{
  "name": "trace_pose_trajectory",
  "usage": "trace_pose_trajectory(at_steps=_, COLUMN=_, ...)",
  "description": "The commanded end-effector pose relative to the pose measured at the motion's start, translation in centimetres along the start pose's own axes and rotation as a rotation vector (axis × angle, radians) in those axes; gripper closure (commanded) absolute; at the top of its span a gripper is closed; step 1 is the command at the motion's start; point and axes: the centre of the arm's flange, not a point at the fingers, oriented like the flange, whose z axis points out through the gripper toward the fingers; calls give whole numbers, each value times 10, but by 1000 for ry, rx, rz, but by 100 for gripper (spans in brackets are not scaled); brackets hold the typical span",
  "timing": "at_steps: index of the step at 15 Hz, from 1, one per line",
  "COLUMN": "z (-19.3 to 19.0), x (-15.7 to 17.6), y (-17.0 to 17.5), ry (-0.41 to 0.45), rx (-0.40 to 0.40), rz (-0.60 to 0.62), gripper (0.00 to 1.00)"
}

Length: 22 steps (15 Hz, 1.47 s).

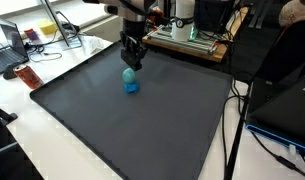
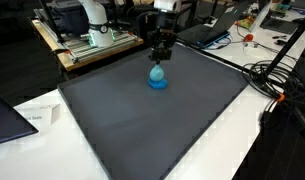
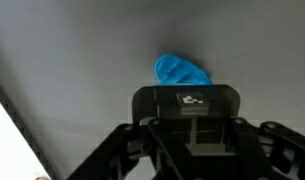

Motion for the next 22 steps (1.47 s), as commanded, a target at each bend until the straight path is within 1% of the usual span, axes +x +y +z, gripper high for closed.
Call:
trace_pose_trajectory(at_steps=1, z=-10, x=33, y=-9, ry=-64, rx=-12, rz=-18, gripper=78)
trace_pose_trajectory(at_steps=2, z=-4, x=34, y=-9, ry=-76, rx=-13, rz=-17, gripper=78)
trace_pose_trajectory(at_steps=4, z=5, x=36, y=-10, ry=-69, rx=1, rz=-16, gripper=78)
trace_pose_trajectory(at_steps=9, z=28, x=43, y=-9, ry=-119, rx=-5, rz=-21, gripper=78)
trace_pose_trajectory(at_steps=12, z=36, x=45, y=-8, ry=-136, rx=-4, rz=-19, gripper=78)
trace_pose_trajectory(at_steps=17, z=49, x=50, y=-11, ry=-151, rx=28, rz=-8, gripper=78)
trace_pose_trajectory(at_steps=22, z=59, x=48, y=-19, ry=-162, rx=30, rz=-3, gripper=78)
